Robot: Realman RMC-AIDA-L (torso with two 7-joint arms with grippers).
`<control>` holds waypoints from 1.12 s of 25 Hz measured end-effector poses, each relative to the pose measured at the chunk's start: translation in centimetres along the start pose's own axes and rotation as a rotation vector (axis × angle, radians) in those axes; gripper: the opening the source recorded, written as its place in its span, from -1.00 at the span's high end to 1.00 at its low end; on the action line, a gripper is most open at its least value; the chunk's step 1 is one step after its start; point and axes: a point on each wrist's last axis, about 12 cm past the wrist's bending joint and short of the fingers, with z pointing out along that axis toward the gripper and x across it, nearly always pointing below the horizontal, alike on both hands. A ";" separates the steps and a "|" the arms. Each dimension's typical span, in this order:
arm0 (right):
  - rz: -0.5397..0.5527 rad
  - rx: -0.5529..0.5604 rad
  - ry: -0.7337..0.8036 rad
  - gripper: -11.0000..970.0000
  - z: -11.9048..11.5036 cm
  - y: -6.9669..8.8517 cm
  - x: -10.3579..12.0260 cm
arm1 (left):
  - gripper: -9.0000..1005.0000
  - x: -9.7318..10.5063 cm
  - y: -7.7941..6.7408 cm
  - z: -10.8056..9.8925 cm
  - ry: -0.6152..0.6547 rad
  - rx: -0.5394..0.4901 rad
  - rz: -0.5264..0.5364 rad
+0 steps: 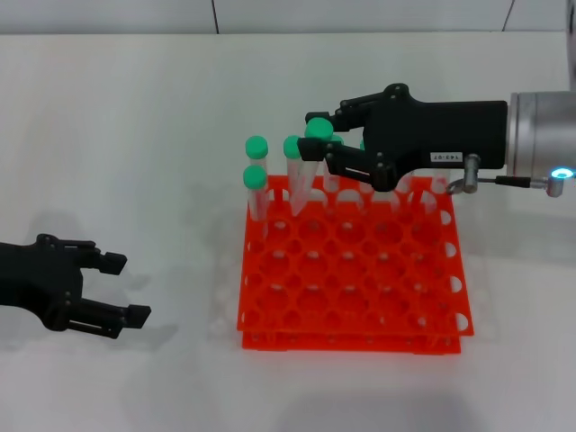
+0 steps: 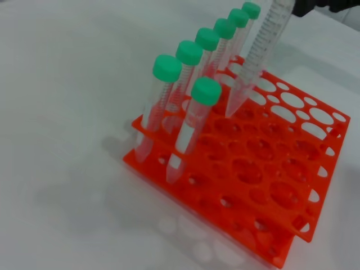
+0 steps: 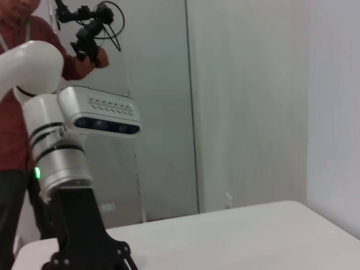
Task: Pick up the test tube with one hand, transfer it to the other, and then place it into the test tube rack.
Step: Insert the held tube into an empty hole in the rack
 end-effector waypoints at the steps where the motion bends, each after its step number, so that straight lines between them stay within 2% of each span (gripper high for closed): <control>1: 0.001 0.005 0.003 0.44 0.1 0.0 0.1 | -0.76 0.0 0.0 0.0 0.000 0.000 0.001; 15: 0.002 0.013 0.046 0.44 1.8 -0.4 0.5 | -0.76 -0.1 0.0 0.2 -0.006 0.006 0.000; 28: -0.002 0.020 0.064 0.44 2.3 -0.5 0.6 | -0.76 -0.2 -0.1 0.5 -0.010 0.010 -0.001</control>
